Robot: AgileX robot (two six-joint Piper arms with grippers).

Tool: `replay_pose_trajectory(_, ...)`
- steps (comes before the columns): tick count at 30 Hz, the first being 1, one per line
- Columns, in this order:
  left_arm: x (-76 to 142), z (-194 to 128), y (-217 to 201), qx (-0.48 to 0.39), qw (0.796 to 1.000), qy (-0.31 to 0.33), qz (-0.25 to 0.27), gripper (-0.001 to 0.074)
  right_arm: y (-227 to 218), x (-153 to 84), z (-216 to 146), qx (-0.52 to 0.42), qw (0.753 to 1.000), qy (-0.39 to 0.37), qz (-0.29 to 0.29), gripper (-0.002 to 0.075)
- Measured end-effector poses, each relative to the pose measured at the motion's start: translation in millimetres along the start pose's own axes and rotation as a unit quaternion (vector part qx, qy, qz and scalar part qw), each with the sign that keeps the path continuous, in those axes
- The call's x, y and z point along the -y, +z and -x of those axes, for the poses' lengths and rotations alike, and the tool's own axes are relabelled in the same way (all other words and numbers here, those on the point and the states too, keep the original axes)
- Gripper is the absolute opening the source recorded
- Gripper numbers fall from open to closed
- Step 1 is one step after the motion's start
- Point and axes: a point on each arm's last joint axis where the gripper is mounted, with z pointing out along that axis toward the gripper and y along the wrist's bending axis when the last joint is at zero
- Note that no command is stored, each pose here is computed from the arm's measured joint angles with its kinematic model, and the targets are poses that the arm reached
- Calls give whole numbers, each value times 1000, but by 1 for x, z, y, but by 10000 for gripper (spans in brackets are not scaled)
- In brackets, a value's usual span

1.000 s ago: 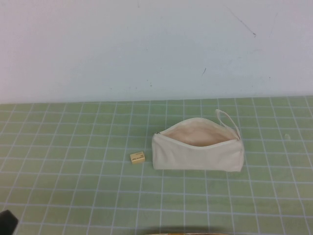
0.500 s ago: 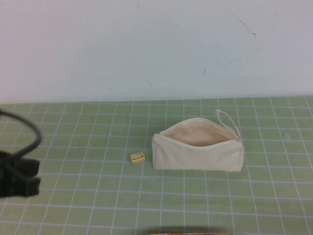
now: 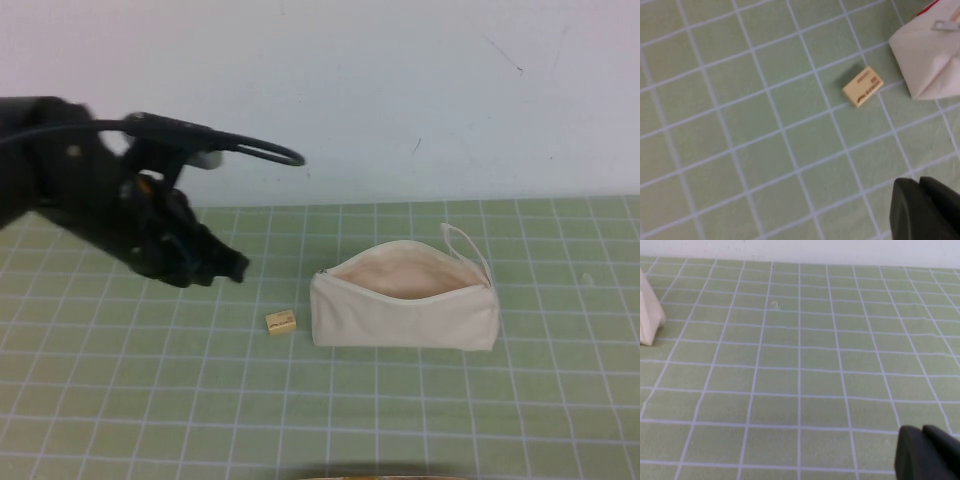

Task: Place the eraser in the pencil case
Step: Pick up the eraser from the table

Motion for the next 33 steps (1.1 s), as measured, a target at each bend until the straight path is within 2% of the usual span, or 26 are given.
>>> replay_pose_trajectory(8,7,24,81,-63,997,-41,10,1,0,0,0,0,1000,0,0,-1)
replay_pose_trajectory(10,6,26,94,-72,996,-51,13,22,0,0,0,0,1000,0,0,-1)
replay_pose_trajectory(13,5,30,109,-79,994,-78,16,123,0,0,0,0,1000,0,0,-1)
replay_pose_trajectory(17,5,36,123,-81,990,-117,13,382,0,0,0,0,1000,0,0,-1)
replay_pose_trajectory(20,5,37,134,-87,988,-131,8,472,0,0,0,0,1000,0,0,-1)
replay_pose_trajectory(26,3,26,164,-122,982,-142,10,471,0,0,0,0,1000,0,0,-1)
replay_pose_trajectory(33,5,23,176,-122,978,-166,-3,452,0,0,0,0,1000,0,0,-1)
